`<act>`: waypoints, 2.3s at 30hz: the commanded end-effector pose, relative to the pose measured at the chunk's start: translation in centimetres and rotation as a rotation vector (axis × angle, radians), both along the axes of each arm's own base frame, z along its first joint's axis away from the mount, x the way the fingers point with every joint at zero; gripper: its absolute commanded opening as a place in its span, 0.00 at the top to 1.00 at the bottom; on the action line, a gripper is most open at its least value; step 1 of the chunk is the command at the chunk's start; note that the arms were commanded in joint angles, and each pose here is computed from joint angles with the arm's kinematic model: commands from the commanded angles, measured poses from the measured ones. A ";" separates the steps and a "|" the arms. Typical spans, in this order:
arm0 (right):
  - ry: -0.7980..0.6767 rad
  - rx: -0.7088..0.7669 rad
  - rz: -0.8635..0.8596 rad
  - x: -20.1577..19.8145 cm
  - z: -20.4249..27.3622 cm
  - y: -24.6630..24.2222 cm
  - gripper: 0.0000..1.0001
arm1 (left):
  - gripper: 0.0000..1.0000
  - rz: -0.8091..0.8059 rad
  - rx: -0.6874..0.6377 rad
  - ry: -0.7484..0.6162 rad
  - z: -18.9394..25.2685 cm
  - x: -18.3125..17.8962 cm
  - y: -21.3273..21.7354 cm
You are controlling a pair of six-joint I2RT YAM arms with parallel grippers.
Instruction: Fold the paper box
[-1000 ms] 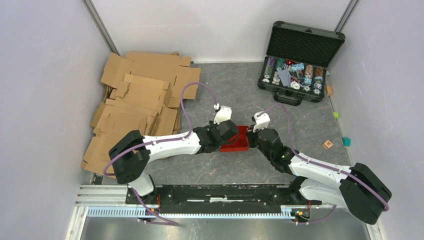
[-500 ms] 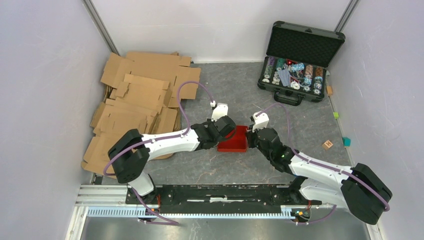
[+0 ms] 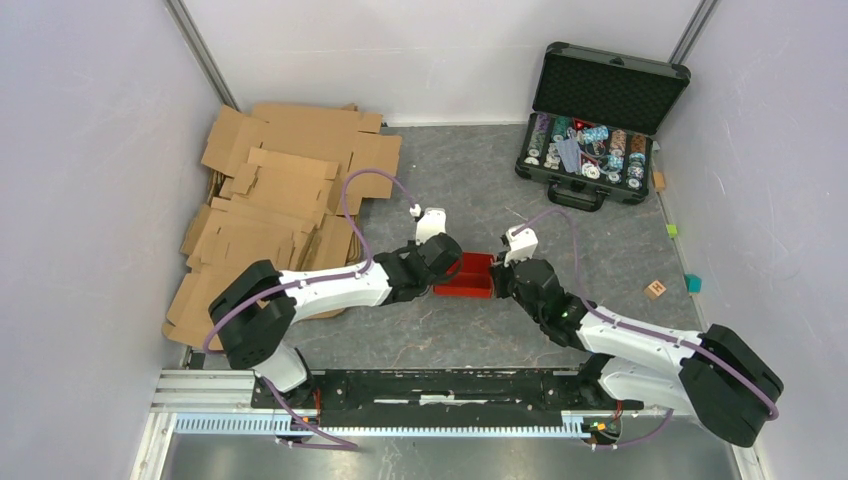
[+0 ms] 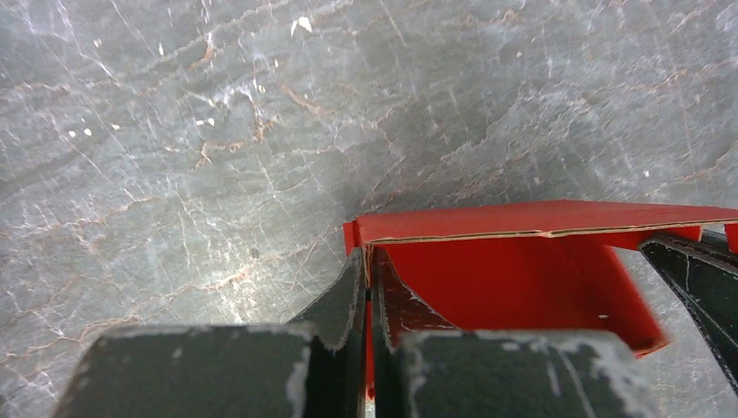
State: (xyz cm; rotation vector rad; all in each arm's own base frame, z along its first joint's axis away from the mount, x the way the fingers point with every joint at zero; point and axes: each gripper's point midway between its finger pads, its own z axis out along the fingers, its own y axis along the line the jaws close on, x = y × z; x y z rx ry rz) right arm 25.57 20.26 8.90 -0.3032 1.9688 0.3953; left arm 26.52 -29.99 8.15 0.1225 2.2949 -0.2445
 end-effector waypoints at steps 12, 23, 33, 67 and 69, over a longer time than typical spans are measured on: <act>0.001 0.035 0.050 -0.7 0.9 1.8 0.80 | 0.98 -0.027 -0.065 0.002 -0.6 -1.2 -0.9; -0.003 0.078 0.053 -1.6 2.9 1.2 0.17 | 0.98 -0.060 0.122 -0.127 -0.9 -1.7 0.3; -0.016 0.187 -0.061 -1.1 7.4 -0.2 0.02 | 0.98 -0.060 0.209 -0.194 -0.9 -2.3 -0.2; 0.374 0.328 -0.028 -4.9 -4.5 -1.7 0.22 | 0.63 -0.288 0.045 -0.078 0.4 -7.6 -2.7; 0.371 0.320 -0.033 -4.9 -4.6 -1.8 0.22 | 0.56 -0.322 0.025 -0.064 1.1 -8.2 -3.0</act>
